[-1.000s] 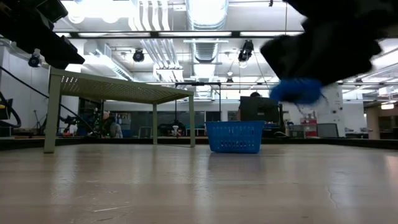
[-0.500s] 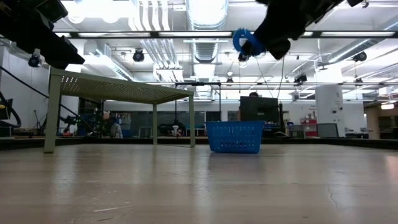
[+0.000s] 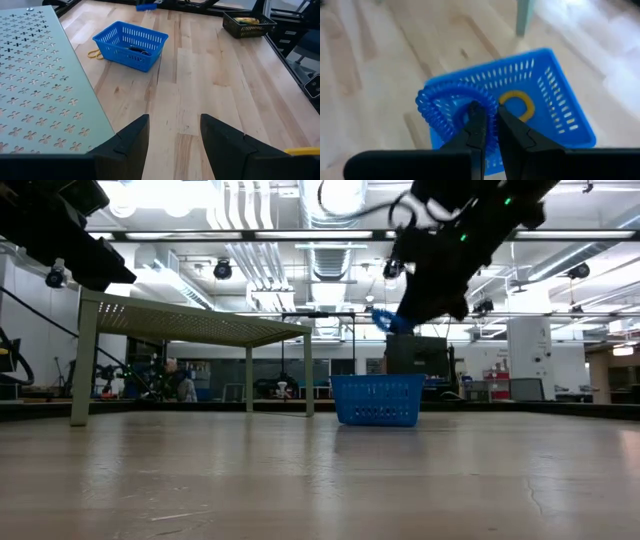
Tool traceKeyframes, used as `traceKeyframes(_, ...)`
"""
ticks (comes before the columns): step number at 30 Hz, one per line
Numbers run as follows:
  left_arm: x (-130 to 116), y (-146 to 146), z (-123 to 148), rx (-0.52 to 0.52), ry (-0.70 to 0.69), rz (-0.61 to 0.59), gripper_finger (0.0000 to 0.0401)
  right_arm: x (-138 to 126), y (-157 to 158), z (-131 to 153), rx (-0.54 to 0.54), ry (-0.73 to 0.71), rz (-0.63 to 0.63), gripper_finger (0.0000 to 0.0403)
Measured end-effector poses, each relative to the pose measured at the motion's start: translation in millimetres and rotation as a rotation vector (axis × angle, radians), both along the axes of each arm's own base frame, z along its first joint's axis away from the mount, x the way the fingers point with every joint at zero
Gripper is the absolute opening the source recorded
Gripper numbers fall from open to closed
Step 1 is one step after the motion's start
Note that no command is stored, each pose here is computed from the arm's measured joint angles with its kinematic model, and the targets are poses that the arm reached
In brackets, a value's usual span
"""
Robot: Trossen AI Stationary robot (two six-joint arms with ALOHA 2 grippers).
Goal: Pick & Place Office Desk Supplies
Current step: Put the blue spring keychain into the blue basket
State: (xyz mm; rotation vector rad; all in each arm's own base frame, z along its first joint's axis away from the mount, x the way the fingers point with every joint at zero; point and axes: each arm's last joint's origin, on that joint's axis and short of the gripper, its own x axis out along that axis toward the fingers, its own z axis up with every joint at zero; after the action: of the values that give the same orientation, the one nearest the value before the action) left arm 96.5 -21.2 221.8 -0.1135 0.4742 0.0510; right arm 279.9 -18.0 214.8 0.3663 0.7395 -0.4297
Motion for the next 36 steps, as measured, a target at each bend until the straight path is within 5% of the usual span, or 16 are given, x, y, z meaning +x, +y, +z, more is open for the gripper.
traceKeyframes(8,1,0,-1,0.002,0.007,0.0,0.0183,13,-25,-37,0.185,0.082,-0.086,0.0029)
traceKeyframes(17,1,0,-1,0.002,0.007,0.0,0.0183,26,-31,-60,0.268,0.078,-0.119,0.0029)
traceKeyframes(36,0,0,-1,0.003,0.011,0.0,0.0183,27,-31,-59,0.259,0.062,-0.107,0.0029)
